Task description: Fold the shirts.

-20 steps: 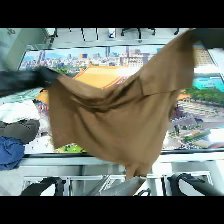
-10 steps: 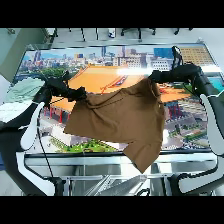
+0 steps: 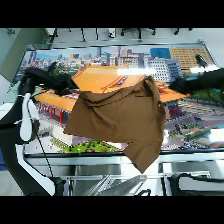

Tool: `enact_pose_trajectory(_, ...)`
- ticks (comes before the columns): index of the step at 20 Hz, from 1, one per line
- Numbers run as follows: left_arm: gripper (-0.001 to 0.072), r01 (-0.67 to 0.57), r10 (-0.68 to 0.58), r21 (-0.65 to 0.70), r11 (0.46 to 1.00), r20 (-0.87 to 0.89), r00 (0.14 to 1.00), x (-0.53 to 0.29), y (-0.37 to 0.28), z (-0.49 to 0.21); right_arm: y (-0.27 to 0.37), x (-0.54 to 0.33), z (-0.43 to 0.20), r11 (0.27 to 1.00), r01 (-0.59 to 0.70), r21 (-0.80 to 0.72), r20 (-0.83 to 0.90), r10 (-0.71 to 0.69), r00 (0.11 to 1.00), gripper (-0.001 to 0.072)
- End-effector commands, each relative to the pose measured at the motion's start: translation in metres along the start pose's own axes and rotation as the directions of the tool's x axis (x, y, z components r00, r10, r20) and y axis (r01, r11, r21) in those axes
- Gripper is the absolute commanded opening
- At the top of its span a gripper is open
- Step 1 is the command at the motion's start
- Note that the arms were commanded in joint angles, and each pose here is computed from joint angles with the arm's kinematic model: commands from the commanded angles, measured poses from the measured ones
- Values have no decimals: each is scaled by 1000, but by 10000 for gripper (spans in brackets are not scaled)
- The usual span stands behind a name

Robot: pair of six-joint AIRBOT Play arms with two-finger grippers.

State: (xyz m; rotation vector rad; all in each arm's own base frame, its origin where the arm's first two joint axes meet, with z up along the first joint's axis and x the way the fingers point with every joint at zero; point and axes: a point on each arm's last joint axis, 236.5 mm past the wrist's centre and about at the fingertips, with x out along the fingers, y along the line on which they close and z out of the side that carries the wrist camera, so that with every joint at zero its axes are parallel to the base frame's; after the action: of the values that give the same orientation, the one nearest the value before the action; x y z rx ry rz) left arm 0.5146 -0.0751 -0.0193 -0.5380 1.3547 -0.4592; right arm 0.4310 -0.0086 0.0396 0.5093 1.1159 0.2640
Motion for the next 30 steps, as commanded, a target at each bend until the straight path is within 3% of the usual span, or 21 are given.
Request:
enact_pose_trajectory(1,695,34,-59,-121,992,-209,976,-34,33,-63,-32,-18,-112,983,44,180,-129,-21,991,328)
enact_pose_trajectory(5,695,49,-92,-178,983,-241,966,-11,59,-119,-37,11,-222,949,64,308,-248,15,969,330)
enact_pose_trajectory(8,696,-22,-37,-224,974,-255,966,-10,91,-141,-36,23,-263,930,72,360,-324,53,945,337)
enact_pose_trajectory(9,695,-32,-36,-241,970,-270,962,-9,97,-149,-36,25,-268,927,73,367,-332,57,942,436)
enact_pose_trajectory(10,696,-24,-51,-261,965,-277,959,-6,98,-155,-35,25,-269,926,70,371,-333,62,941,466)
enact_pose_trajectory(18,672,-14,-71,-197,980,-414,907,39,71,-199,-36,29,-257,921,59,385,-281,57,958,466)
enact_pose_trajectory(19,408,-17,-65,-183,983,-431,900,43,68,-204,-40,31,-253,921,65,384,-267,44,963,466)
enact_pose_trajectory(20,6,-13,-59,-159,987,-438,897,43,67,-205,-42,32,-251,920,69,386,-258,36,966,466)
enact_pose_trajectory(27,17,-8,-20,-76,997,-351,936,25,55,-165,-33,62,-246,903,-32,428,-249,152,957,463)
enact_pose_trajectory(29,16,2,-26,-67,998,-357,934,26,50,-163,-27,75,-261,910,-27,413,-315,171,933,300)
enact_pose_trajectory(30,17,8,-31,-63,998,-376,926,29,48,-164,-22,81,-267,911,-28,411,-339,181,923,298)
